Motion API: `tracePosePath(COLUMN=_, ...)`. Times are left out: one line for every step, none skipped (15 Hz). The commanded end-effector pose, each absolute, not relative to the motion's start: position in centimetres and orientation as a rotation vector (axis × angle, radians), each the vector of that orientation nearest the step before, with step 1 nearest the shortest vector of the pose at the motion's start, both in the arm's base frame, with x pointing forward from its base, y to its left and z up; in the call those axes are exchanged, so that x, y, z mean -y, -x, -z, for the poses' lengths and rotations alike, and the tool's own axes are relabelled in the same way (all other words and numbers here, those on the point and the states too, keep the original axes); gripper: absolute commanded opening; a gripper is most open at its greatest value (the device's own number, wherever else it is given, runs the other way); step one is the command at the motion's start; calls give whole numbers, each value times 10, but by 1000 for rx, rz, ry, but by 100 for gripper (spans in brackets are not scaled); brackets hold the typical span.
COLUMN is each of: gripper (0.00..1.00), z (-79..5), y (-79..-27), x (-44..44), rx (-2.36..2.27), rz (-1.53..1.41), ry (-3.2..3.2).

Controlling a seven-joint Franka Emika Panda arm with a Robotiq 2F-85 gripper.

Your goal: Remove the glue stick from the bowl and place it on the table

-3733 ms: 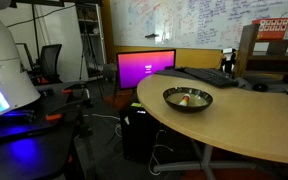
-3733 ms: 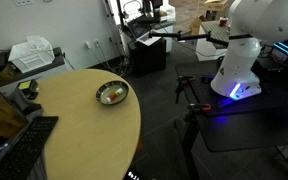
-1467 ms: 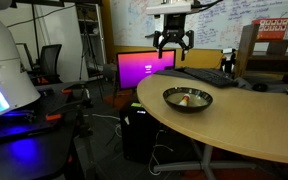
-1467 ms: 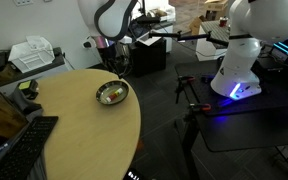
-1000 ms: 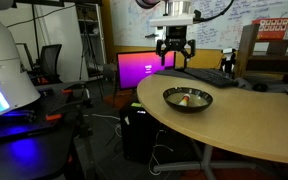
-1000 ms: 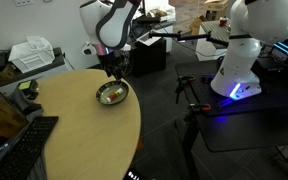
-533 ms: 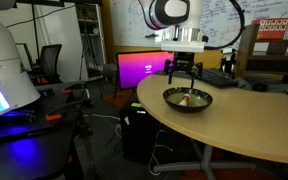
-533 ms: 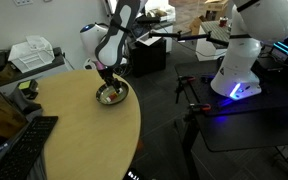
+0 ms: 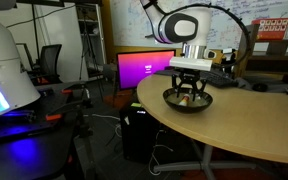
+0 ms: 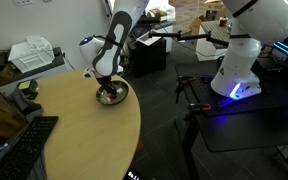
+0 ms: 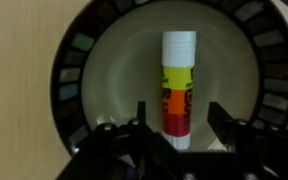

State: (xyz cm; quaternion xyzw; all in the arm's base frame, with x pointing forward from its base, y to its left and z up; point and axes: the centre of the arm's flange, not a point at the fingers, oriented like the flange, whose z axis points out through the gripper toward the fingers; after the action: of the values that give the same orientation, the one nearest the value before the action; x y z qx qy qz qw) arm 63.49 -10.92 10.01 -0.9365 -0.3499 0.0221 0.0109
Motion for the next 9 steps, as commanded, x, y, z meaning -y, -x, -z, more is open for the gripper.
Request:
tracePosePath(gripper=38, z=-93, y=-644, x=116, rx=1065, rz=-100, ry=2922)
tracePosePath(gripper=31, z=-92, y=-644, x=117, rx=1066, rz=-103, ry=2918)
tracePosePath(gripper=24, z=-91, y=-645, x=117, rx=1070, rz=-100, ry=2914)
tracePosePath(gripper=15, z=-94, y=-644, x=117, rx=1082, rz=-98, ry=2898)
tracePosePath(gripper=8, z=-98, y=-645, x=117, rx=1083, rz=-95, ry=2882)
tracePosePath(gripper=8, z=-103, y=-645, x=116, rx=1083, rz=-90, ry=2873)
tracePosePath(gripper=8, z=-111, y=-645, x=116, rx=1081, rz=-79, ry=2865)
tracePosePath(gripper=8, z=-122, y=-645, x=118, rx=1085, rz=-52, ry=2860)
tracePosePath(gripper=8, z=-132, y=-646, x=120, rx=1093, rz=-31, ry=2865)
